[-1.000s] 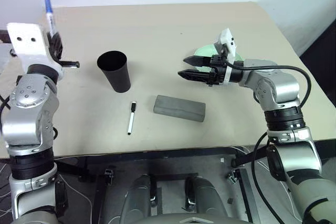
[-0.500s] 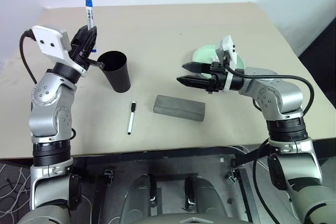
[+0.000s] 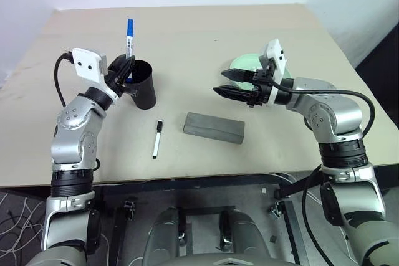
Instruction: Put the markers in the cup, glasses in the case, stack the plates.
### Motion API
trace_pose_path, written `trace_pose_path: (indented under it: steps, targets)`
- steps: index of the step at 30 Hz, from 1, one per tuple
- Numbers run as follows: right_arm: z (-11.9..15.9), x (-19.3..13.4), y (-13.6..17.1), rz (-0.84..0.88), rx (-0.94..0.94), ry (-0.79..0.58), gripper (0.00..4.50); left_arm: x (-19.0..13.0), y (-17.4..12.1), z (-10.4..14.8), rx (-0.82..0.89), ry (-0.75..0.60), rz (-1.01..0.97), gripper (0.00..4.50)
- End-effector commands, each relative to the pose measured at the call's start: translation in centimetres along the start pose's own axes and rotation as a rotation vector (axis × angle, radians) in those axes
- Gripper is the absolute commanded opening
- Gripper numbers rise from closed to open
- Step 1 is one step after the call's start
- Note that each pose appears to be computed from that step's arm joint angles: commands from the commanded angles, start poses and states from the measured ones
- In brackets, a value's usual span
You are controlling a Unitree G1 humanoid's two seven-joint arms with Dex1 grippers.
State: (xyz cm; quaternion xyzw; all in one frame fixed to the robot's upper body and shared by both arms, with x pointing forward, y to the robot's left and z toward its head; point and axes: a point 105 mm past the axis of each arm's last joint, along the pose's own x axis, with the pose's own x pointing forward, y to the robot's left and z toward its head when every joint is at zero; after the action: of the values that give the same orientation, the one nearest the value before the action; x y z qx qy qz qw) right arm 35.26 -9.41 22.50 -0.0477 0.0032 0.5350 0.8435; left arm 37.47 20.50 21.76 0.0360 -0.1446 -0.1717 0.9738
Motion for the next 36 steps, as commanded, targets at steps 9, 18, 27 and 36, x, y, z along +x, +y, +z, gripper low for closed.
trace_pose_path:
  steps: [9, 18, 27, 36]
  targets:
    - [1.5, -0.7, -0.6, -0.040, -0.066, -0.028, 3.19, -0.3, -0.6, -0.7, 0.042, 0.024, -0.001, 0.29]
    - [1.3, -0.7, -0.8, -0.044, -0.087, -0.013, 3.19, 0.2, 0.2, -0.6, 0.066, 0.005, 0.053, 0.29]
    - [0.9, -0.7, -0.7, -0.051, -0.098, 0.002, 3.19, 0.3, 0.4, -1.0, 0.073, -0.001, 0.071, 0.29]
    - [0.8, -0.9, -0.8, -0.067, -0.104, 0.004, 3.19, 0.7, 0.2, -1.7, 0.044, -0.001, 0.074, 0.29]
